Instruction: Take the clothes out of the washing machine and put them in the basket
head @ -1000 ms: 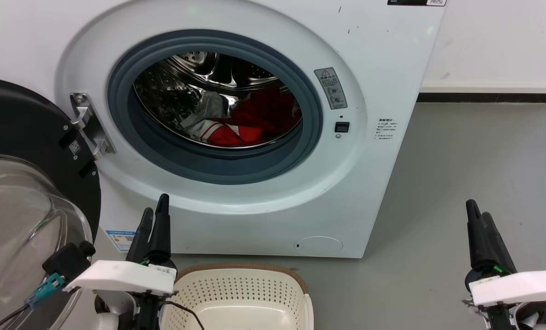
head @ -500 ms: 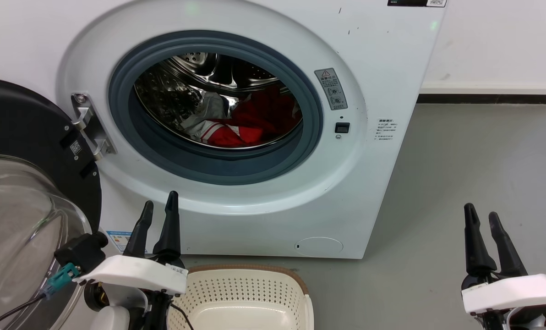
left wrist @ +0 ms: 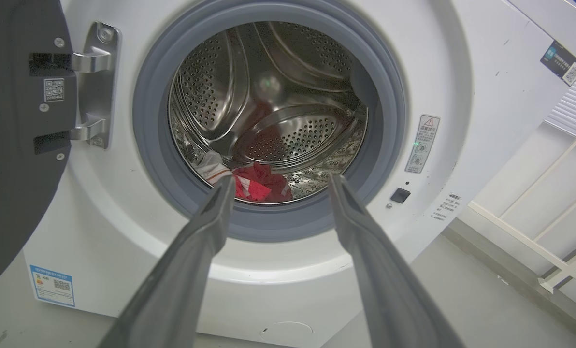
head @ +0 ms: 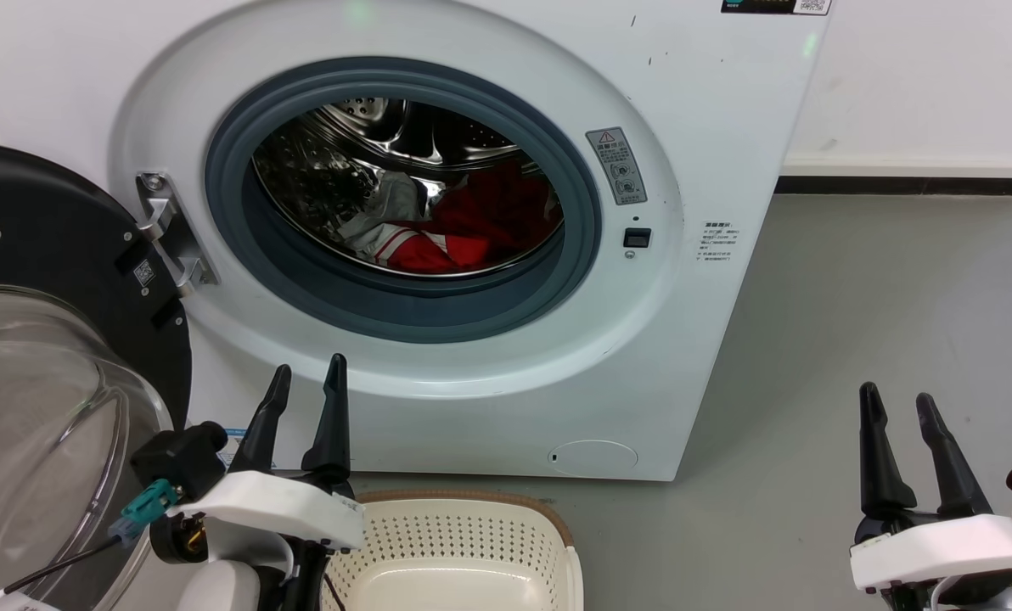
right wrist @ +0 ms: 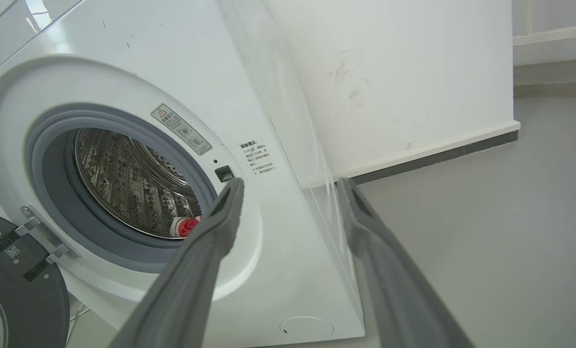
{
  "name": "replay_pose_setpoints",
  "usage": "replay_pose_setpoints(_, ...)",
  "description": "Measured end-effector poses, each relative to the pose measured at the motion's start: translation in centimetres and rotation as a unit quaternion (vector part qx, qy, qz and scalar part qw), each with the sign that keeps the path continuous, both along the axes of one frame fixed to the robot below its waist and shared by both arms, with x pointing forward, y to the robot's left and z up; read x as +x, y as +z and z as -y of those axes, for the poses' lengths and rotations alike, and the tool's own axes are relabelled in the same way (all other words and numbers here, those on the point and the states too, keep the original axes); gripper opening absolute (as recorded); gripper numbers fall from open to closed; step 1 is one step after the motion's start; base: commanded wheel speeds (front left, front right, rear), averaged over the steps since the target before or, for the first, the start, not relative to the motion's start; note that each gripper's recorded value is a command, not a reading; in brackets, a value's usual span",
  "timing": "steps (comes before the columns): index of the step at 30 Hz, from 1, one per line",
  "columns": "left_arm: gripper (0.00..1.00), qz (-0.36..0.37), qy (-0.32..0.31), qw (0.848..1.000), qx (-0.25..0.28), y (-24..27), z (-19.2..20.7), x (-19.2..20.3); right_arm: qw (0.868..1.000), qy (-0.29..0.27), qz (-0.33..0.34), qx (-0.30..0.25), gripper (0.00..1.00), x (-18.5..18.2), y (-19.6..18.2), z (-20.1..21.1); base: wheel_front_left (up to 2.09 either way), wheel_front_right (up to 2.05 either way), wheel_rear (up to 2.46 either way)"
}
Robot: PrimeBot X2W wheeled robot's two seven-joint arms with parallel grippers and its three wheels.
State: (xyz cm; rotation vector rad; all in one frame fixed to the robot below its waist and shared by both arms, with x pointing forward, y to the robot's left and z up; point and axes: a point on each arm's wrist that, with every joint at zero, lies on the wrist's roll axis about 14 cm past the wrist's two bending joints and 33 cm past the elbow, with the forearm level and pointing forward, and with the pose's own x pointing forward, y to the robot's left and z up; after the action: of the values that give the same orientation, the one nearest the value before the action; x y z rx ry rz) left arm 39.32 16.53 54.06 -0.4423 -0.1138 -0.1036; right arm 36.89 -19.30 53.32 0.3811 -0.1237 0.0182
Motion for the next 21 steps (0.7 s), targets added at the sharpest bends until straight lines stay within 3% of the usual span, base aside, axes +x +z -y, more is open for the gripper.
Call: replay_pose_setpoints(21, 1.0, 0.019, 0.001, 0.995, 0.097, 0.1, 0.65, -0.05, 0.995, 0.0, -0.003, -0.103, 1.0, -0.29, -0.62, -0.24, 0.0, 0.0, 0.0)
